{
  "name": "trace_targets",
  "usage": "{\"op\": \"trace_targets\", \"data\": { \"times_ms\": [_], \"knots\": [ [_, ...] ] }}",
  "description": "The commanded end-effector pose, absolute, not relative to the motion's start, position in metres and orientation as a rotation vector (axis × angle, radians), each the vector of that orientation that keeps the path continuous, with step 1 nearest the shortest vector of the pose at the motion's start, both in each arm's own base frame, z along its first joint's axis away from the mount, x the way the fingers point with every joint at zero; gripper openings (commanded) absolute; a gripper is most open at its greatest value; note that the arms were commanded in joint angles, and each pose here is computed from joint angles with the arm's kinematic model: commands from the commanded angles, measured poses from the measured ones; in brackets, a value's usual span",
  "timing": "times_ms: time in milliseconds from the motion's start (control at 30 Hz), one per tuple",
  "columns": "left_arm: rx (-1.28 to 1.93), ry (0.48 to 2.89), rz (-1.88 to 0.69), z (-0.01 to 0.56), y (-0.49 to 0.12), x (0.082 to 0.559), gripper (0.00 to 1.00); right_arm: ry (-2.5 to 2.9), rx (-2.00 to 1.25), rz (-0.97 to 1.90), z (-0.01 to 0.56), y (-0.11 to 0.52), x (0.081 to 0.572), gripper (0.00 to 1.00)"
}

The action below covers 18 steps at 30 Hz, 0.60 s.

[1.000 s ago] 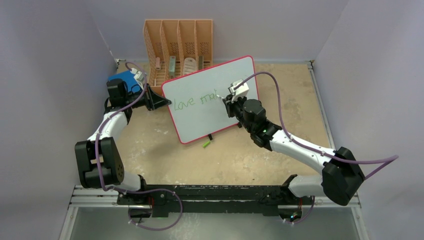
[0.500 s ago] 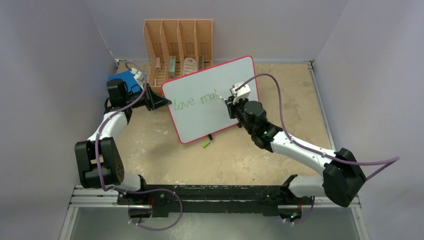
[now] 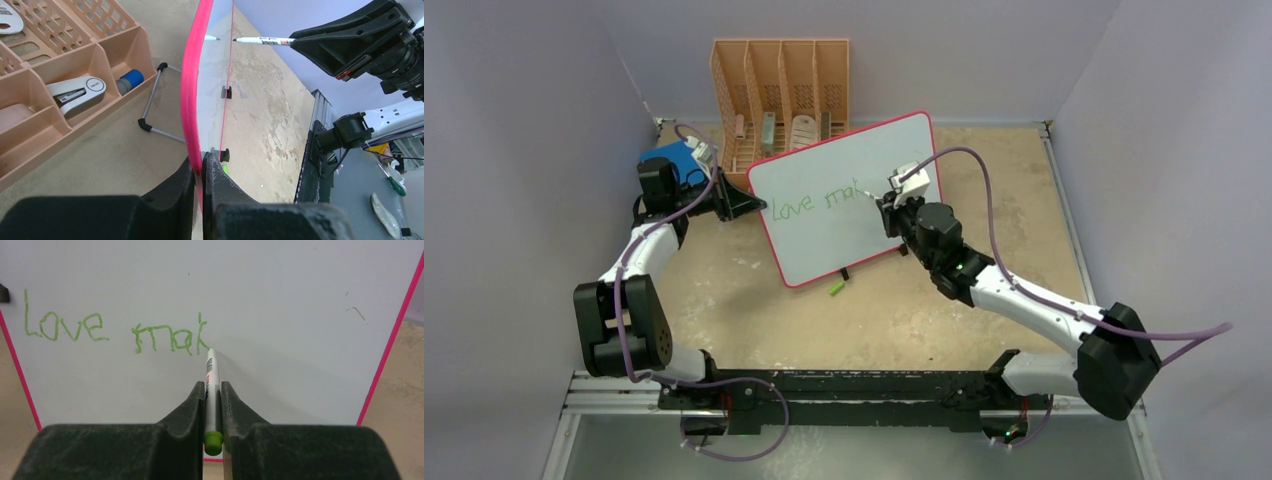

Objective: Write a sentence on the whiteboard

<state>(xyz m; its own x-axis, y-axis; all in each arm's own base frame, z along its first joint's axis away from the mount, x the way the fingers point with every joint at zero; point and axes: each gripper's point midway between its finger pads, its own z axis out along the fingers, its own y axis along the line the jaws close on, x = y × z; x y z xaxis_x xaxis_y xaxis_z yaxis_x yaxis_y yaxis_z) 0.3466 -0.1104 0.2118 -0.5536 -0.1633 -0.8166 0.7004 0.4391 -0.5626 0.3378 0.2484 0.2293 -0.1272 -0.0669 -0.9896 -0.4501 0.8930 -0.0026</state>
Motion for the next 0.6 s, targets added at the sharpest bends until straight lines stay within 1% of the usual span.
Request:
{"op": "trace_targets", "data": {
  "times_ms": [0, 567],
  "knots": [
    [0.559, 1.726, -1.144, 0.2330, -0.1103, 0.3506, 0.00, 1.582, -0.336, 0.378, 0.2691, 0.2424, 0.3396, 0.00],
    [0.557, 1.728, -1.145, 0.2326, -0.1102, 0.3508, 0.00, 1.580, -0.350, 0.427, 0.2648, 0.2517, 0.3477, 0.00]
  ]
}}
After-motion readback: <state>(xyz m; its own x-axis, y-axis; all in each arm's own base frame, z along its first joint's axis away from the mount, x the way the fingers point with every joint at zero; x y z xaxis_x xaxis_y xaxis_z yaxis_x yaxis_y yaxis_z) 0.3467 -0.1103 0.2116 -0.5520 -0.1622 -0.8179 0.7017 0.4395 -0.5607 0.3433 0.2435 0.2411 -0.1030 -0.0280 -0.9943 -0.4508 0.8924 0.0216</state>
